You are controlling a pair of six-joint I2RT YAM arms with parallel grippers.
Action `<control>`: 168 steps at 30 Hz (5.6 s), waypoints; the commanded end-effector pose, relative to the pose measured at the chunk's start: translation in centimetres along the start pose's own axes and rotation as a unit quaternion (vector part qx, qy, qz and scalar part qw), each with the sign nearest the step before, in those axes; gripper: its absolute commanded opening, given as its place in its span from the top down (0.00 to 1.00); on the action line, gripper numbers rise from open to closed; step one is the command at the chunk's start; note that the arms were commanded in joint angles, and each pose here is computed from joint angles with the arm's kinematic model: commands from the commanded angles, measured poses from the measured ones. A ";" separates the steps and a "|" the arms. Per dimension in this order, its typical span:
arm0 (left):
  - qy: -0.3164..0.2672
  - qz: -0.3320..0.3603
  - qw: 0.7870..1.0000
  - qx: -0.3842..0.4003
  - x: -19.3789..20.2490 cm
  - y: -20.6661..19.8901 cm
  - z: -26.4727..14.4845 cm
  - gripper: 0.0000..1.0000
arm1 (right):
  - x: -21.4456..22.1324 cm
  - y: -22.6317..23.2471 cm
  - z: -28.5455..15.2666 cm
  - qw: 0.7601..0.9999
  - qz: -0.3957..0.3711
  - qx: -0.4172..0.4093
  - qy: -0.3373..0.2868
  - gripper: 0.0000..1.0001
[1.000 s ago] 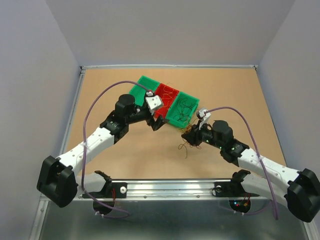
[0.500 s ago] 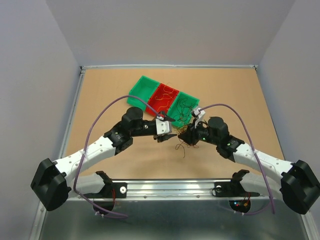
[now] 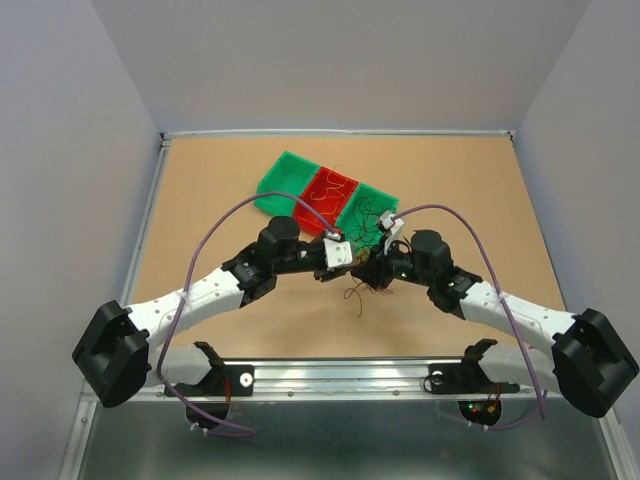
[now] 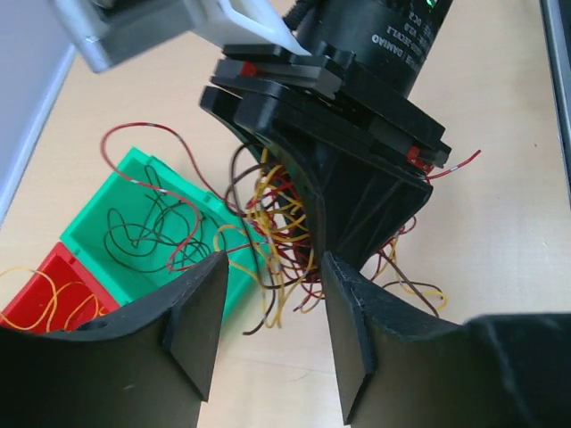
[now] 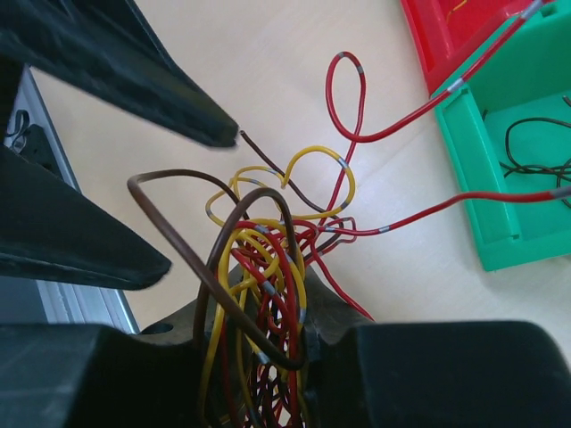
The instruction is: Untangle the cables
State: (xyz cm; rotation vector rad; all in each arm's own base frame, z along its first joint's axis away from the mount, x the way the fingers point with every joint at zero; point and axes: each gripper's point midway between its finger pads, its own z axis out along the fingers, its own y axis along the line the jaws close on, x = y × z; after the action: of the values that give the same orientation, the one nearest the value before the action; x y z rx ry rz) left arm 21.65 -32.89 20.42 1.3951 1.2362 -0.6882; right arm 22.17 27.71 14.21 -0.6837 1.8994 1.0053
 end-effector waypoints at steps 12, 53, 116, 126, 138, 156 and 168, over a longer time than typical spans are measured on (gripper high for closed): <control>-0.058 -0.005 0.995 -0.082 -5.6 3.3 -2.0 1.00 | -2.3 0.2 1.3 1.000 -0.027 0.002 -0.014 0.59; -0.089 -0.079 0.874 -0.471 -23.1 24.1 -17.0 1.00 | -2.9 0.5 -1.6 0.998 -0.028 0.030 -0.050 0.00; 0.228 -0.189 0.928 -0.224 11.1 14.3 11.3 0.73 | -7.2 -5.0 -12.6 0.927 0.067 0.278 -0.243 0.04; 0.164 -0.165 0.950 -0.208 3.5 14.8 6.7 0.35 | -7.1 -4.6 -12.3 0.931 0.071 0.265 -0.239 0.03; 0.149 -0.116 0.979 -0.081 4.2 6.6 2.6 0.16 | -5.9 -4.7 -11.0 0.941 0.086 0.266 -0.188 0.07; 0.201 -0.150 0.968 -0.031 8.9 2.5 7.9 0.16 | -6.6 -4.7 -14.3 0.918 0.117 0.282 -0.253 0.05; 0.204 -0.155 0.967 -0.013 9.7 2.1 10.6 0.97 | -6.6 -4.7 -13.9 0.921 0.114 0.282 -0.243 0.06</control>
State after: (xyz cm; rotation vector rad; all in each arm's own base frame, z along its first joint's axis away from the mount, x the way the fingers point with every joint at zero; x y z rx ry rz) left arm 28.38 -38.13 7.33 1.4003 1.8871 -0.5712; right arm 22.83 13.92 21.17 0.1088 1.7404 0.6107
